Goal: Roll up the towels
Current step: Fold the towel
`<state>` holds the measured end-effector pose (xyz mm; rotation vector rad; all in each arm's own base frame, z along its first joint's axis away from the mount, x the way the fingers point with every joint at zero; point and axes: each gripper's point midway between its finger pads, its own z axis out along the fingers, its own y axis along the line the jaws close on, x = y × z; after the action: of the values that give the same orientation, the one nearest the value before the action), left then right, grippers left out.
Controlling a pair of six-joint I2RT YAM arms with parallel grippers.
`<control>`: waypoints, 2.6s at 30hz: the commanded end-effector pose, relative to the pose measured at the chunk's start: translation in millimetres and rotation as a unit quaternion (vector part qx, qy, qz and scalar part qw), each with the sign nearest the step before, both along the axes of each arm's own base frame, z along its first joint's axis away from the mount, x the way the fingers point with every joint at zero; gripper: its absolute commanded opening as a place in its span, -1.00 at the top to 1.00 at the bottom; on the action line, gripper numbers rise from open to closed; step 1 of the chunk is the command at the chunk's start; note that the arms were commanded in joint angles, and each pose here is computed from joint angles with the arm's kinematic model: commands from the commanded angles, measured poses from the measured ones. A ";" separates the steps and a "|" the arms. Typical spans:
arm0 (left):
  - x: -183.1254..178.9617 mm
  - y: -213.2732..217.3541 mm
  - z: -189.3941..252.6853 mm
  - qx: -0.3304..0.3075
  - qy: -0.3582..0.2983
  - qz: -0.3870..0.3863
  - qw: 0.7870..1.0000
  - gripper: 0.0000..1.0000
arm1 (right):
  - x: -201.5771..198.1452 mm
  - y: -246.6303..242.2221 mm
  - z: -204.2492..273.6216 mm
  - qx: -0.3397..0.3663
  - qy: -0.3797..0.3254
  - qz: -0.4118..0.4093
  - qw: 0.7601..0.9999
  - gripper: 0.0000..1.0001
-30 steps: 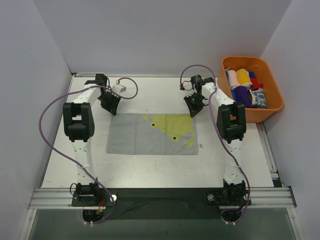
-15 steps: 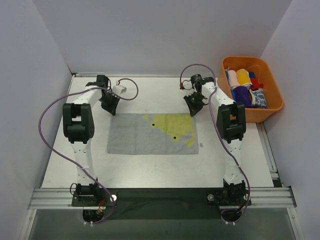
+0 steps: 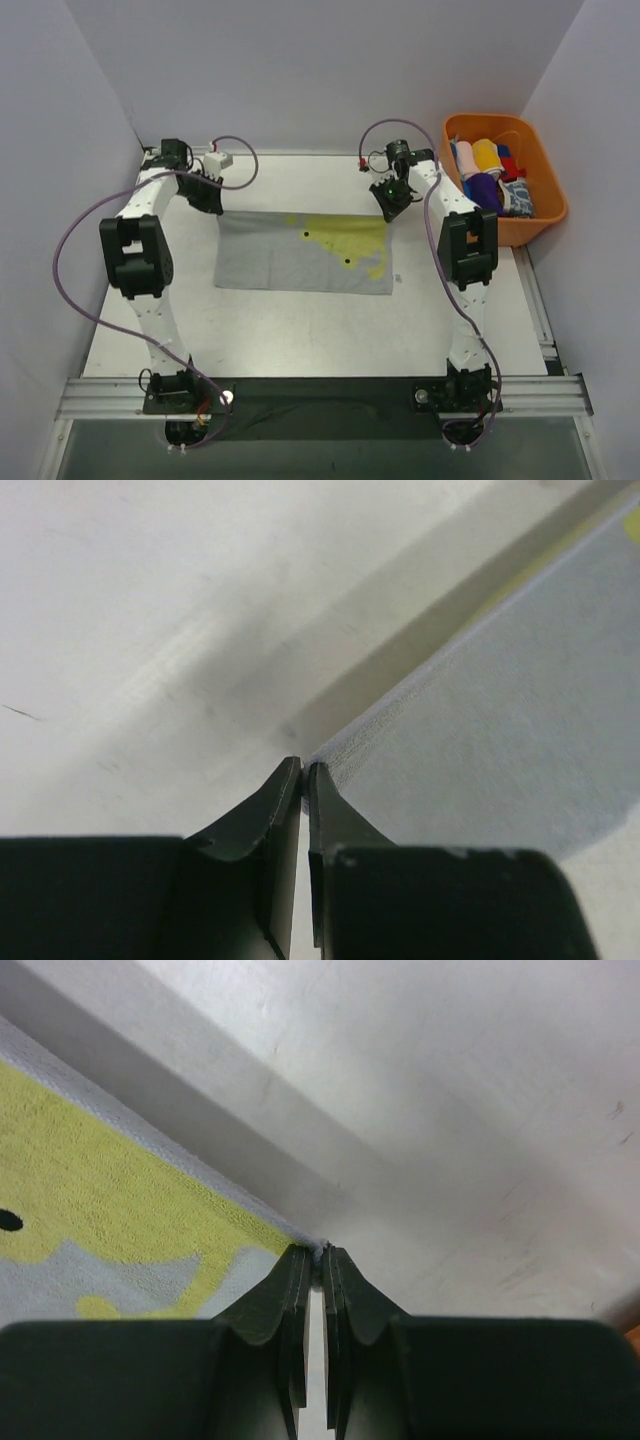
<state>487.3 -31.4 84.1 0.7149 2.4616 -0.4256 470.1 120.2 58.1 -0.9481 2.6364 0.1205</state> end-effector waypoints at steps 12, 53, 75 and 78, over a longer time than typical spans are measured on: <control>-164.5 5.7 -36.4 0.013 0.061 -0.094 0.994 1.00 | -147.5 -28.4 -11.4 0.007 0.134 0.037 0.990 1.00; -87.3 9.0 -31.0 0.014 0.064 -0.033 0.997 1.00 | -129.1 5.4 -40.7 -0.061 0.121 0.030 0.990 1.00; -75.9 -3.4 16.3 -0.015 0.030 -0.029 0.999 1.00 | -66.8 -9.1 25.2 -0.062 0.018 0.029 0.998 1.00; -80.5 -3.5 12.9 -0.013 0.037 -0.031 0.999 1.00 | -83.8 -6.3 24.5 -0.066 0.032 0.041 0.996 1.00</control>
<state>406.4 -34.0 71.9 0.7620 2.5544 -0.5266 411.3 118.4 56.2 -1.0528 2.6908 0.0144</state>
